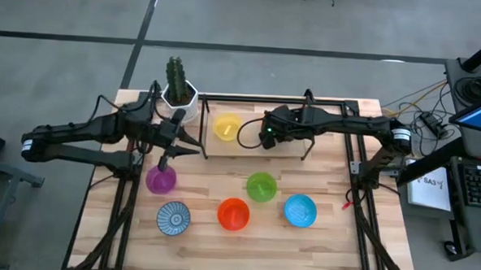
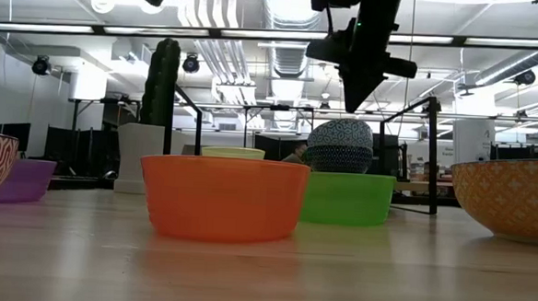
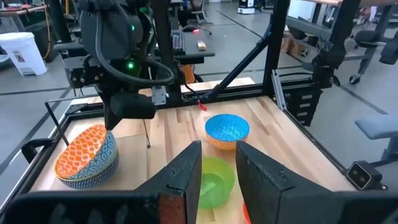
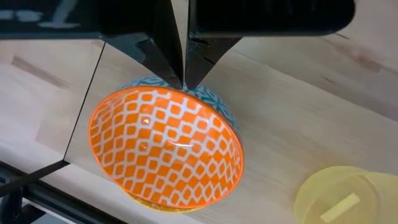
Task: Place and stack bowls onto a shelf
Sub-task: Adjust the orange pattern bowl
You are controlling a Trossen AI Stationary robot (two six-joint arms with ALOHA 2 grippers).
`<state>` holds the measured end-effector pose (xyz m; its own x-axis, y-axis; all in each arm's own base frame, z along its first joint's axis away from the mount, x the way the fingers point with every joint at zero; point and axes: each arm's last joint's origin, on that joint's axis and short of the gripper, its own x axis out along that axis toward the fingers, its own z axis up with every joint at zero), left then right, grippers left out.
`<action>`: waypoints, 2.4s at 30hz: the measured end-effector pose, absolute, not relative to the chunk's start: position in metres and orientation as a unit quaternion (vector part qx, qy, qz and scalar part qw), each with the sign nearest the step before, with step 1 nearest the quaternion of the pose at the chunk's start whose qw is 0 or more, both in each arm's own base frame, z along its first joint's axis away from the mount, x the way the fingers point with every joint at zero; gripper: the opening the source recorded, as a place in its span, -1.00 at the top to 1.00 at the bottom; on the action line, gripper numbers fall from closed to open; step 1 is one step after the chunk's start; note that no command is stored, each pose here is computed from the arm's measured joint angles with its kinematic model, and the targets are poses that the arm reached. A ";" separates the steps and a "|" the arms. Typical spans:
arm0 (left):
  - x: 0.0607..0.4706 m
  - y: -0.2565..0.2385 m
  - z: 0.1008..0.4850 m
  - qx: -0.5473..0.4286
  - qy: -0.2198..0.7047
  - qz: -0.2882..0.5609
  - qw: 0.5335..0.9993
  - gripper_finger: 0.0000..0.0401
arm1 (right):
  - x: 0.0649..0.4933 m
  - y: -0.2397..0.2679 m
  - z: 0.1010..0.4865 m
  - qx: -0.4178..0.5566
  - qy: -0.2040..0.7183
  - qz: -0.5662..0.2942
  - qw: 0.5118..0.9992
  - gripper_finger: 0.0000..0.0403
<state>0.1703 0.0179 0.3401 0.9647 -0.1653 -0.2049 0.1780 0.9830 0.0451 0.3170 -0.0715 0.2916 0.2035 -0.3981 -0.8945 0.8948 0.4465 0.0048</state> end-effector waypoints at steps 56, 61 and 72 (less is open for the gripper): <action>0.172 0.018 0.335 0.029 0.106 -0.087 0.990 0.59 | 0.317 -0.074 0.266 0.269 0.438 -0.459 0.724 0.96; 0.172 0.018 0.335 0.029 0.106 -0.087 0.990 0.59 | 0.317 -0.074 0.264 0.269 0.438 -0.459 0.725 0.96; 0.172 0.018 0.335 0.029 0.107 -0.087 0.990 0.59 | 0.318 -0.074 0.264 0.270 0.435 -0.458 0.726 0.96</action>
